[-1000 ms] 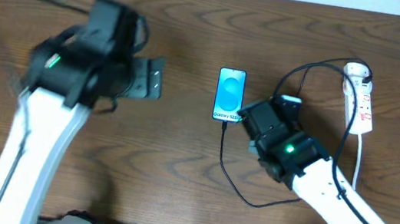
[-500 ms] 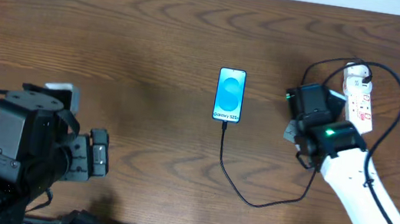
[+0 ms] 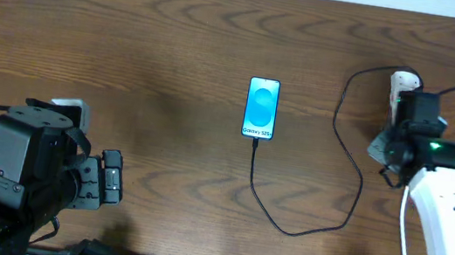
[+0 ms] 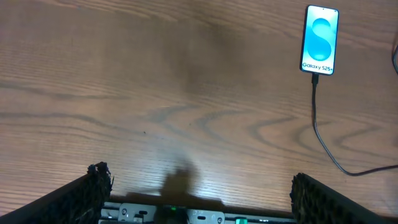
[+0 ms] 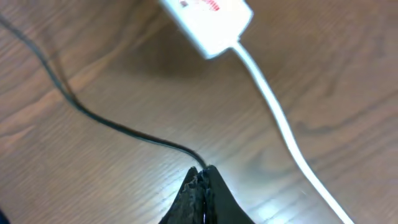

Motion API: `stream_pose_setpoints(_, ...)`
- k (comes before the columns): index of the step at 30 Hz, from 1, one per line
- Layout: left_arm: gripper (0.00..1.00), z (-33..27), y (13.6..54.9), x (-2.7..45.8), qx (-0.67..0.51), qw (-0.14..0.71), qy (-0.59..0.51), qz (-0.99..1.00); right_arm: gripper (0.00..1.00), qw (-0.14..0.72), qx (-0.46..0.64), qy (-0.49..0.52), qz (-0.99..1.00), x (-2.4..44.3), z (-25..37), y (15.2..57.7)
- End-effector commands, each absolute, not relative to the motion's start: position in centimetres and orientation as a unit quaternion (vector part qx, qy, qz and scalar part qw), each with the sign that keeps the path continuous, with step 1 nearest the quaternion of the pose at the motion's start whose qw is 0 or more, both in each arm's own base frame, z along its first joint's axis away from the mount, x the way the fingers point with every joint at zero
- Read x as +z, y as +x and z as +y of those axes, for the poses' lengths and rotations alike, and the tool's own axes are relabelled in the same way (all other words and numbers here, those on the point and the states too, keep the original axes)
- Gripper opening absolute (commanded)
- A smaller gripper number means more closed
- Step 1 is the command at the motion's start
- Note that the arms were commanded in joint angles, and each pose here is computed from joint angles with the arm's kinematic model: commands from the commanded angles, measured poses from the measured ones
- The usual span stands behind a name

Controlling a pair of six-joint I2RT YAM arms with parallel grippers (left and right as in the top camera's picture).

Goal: Plug charger to phone and switch on socket
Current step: 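Move the right gripper over the power strip's switch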

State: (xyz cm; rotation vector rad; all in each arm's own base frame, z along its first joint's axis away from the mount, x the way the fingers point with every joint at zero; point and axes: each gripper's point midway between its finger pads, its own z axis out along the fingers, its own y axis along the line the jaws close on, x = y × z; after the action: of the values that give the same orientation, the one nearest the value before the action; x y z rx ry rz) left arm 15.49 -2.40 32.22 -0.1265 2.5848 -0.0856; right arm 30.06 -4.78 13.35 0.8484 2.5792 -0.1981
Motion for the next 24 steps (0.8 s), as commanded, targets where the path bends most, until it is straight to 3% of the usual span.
stream_pose_setpoints(1, 0.95, -2.1, 15.5, 32.0, -0.022, 0.271, -0.045, 0.961, 0.01, 0.216, -0.061, 0.321, 0.92, 15.0, -6.3, 30.8)
stream_pose_setpoints(13, 0.95, -2.1, 15.5, 32.0, -0.022, 0.271, -0.045, 0.961, 0.01, 0.166, -0.062, 0.36, 0.916, 14.4, -10.1, 32.4)
stream_pose_setpoints(24, 0.95, -2.1, 15.5, 32.0, -0.022, 0.271, -0.045, 0.961, 0.01, 0.095, -0.077, 0.343, 0.931, 10.8, -11.4, 35.5)
